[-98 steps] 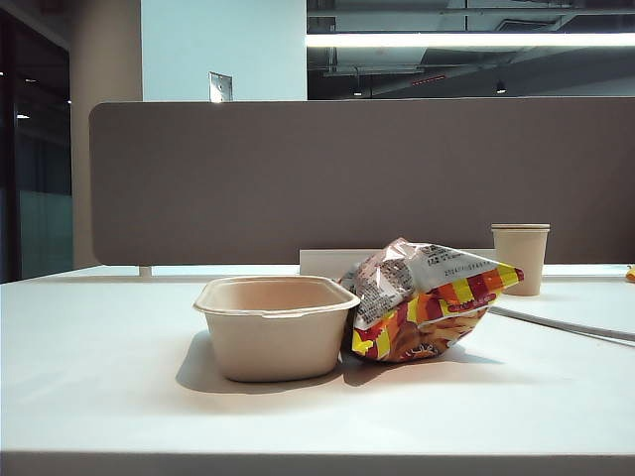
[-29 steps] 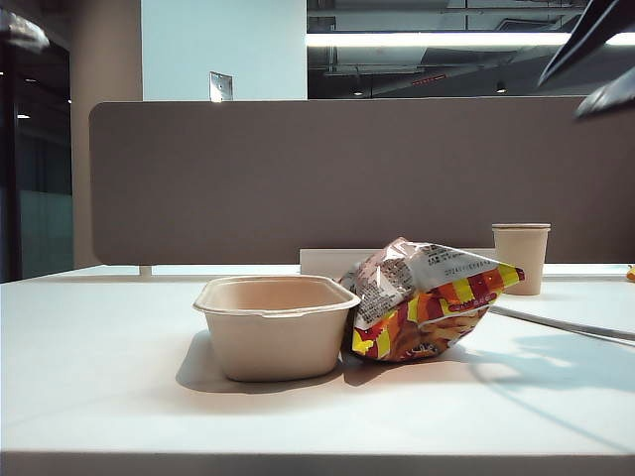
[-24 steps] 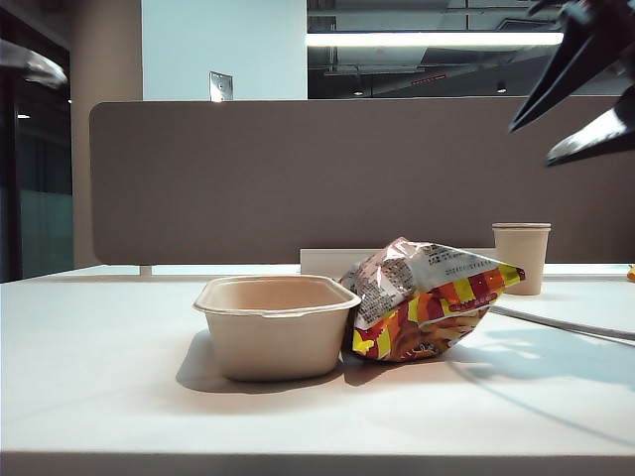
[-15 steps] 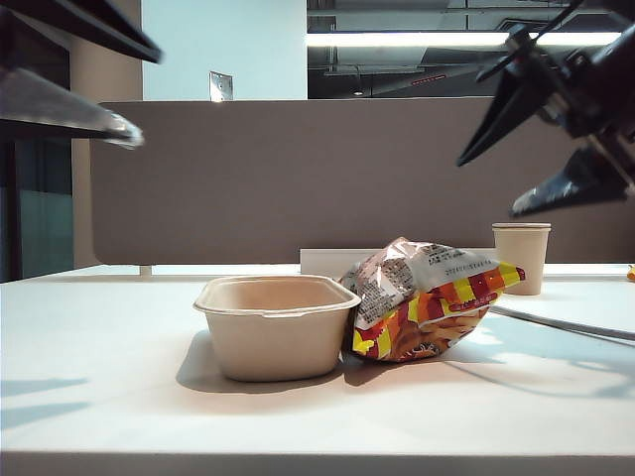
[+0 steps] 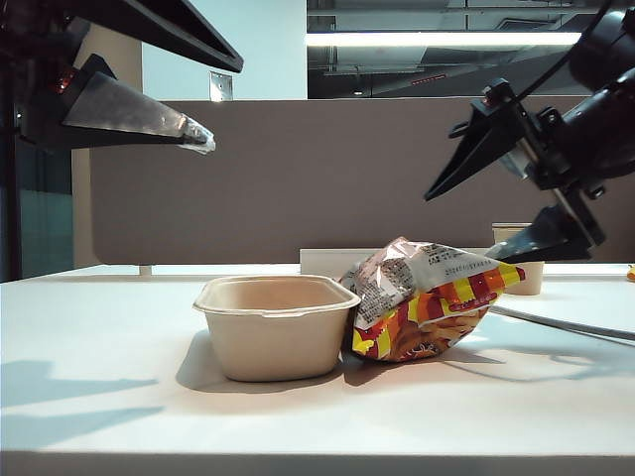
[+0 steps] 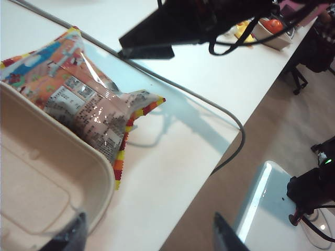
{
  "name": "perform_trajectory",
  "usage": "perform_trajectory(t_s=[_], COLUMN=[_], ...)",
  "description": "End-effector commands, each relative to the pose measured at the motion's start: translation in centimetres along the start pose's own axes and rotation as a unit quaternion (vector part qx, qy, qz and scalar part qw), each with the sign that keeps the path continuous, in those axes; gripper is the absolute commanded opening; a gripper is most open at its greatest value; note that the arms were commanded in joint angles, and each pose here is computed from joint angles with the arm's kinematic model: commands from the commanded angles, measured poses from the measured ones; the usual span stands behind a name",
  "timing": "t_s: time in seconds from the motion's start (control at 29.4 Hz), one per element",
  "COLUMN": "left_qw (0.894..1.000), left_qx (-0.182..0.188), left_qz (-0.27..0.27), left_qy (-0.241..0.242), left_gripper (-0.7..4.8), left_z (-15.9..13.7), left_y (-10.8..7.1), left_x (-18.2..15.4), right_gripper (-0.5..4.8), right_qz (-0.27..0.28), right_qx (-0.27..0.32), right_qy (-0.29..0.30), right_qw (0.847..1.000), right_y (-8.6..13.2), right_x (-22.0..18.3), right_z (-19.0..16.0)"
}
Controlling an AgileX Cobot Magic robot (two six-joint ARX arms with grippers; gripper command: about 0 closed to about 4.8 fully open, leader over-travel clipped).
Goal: Pick up a bag of chips and put them in the box.
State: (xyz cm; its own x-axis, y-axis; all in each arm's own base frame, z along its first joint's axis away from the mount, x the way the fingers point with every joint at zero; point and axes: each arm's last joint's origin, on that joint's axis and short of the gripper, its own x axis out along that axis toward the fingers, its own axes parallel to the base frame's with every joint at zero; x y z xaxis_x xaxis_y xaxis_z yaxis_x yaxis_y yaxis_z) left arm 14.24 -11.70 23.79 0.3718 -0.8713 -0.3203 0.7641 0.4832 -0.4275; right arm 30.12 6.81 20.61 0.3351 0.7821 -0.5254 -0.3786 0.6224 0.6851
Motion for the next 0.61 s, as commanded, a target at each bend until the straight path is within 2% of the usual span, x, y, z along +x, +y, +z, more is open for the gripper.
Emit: perform_trajectory(t_s=[0.03, 0.48, 0.61], left_qw=[1.0, 1.0, 1.0], left_qx=[0.008, 0.009, 0.009], left_qz=[-0.005, -0.006, -0.006], left_qy=[-0.014, -0.016, -0.016], left_gripper=[3.05, 3.05, 3.05], left_z=[0.4, 0.4, 0.4], left_y=[-0.2, -0.2, -0.2], left_x=[0.0, 0.0, 0.0], right_gripper=[4.79, 4.79, 4.79], right_qz=[0.025, 0.045, 0.057], right_qx=[-0.022, -0.012, -0.013], right_qy=[-0.006, 0.018, 0.025], right_qw=[0.999, 0.999, 0.998], right_y=[0.0, -1.4, -1.3], right_x=[0.6, 2.9, 3.2], right_z=[0.5, 0.2, 0.1])
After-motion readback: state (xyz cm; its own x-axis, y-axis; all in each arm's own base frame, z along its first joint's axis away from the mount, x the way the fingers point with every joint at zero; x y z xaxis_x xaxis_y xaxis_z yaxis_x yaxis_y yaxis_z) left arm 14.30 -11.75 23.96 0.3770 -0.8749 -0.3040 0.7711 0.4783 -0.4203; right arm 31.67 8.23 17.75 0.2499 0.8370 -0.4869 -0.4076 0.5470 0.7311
